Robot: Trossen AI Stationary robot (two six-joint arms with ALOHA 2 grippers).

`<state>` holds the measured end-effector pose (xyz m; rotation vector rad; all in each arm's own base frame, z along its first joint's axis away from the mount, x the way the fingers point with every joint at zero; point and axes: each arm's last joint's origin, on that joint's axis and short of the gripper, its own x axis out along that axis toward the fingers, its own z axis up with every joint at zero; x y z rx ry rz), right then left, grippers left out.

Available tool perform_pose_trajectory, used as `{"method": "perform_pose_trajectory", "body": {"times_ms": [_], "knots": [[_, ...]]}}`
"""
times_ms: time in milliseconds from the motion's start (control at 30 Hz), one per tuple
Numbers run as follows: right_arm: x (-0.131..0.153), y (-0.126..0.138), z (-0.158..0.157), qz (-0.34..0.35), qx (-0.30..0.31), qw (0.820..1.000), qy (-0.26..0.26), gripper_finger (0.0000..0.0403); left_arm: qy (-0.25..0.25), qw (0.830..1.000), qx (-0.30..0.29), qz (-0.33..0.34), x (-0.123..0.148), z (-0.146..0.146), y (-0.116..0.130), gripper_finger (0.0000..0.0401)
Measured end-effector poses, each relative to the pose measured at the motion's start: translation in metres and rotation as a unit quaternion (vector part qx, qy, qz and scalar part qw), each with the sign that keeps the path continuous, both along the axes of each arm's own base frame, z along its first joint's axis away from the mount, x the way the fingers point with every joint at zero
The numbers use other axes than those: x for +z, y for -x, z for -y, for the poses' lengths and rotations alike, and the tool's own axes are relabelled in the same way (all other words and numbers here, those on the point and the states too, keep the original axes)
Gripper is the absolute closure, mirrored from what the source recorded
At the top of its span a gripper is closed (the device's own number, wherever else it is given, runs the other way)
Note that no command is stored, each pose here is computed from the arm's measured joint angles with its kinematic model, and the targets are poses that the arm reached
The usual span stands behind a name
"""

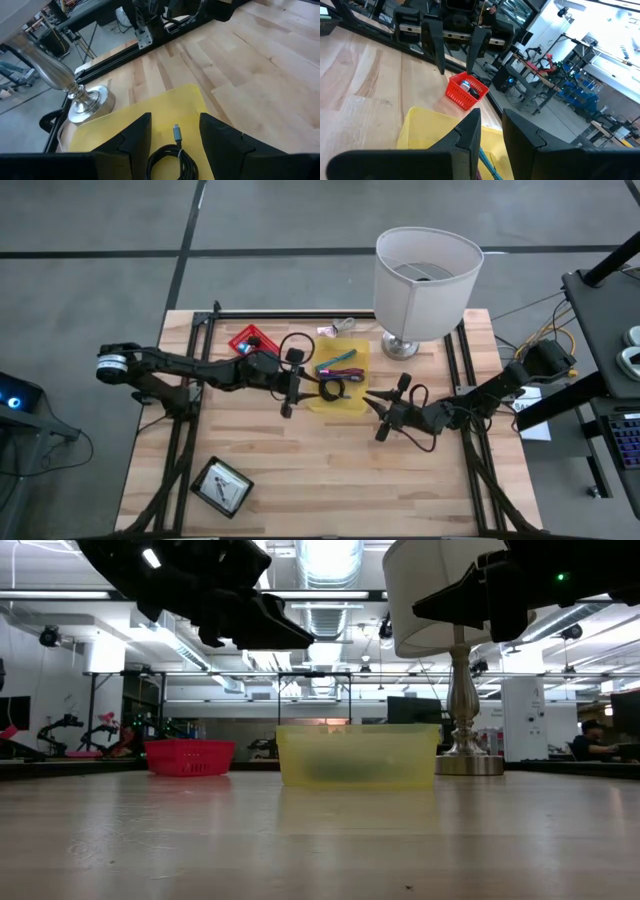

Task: Pick and place items into bin
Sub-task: Return to Home Position

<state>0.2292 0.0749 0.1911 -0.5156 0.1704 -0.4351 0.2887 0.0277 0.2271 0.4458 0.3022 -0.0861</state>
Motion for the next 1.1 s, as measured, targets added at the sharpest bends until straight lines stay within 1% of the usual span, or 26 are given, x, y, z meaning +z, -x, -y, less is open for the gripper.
{"method": "perform_pose_trajectory", "body": {"times_ms": [233,667,833,1100], "knots": [[0.0000,0.0000,0.0001,0.000,0.000,1.000,0.000,0.0335,-0.010,1.000,0.002,0.000,-0.0004,-0.0024,0.0004,0.0251],[-0.0001,0.0000,0.0001,-0.001,0.000,1.000,0.002,0.0335,-0.013,1.000,0.005,-0.003,-0.0018,-0.0051,0.0013,0.0252],[-0.0005,0.0000,0.0001,-0.003,0.000,1.000,0.003,0.0335,-0.014,1.000,0.008,-0.004,-0.0022,-0.0072,0.0018,0.0277],[-0.0005,0.0001,0.0001,-0.003,0.000,1.000,0.003,0.0335,-0.006,1.000,0.013,-0.013,-0.0087,-0.0081,0.0070,0.0337]]}}
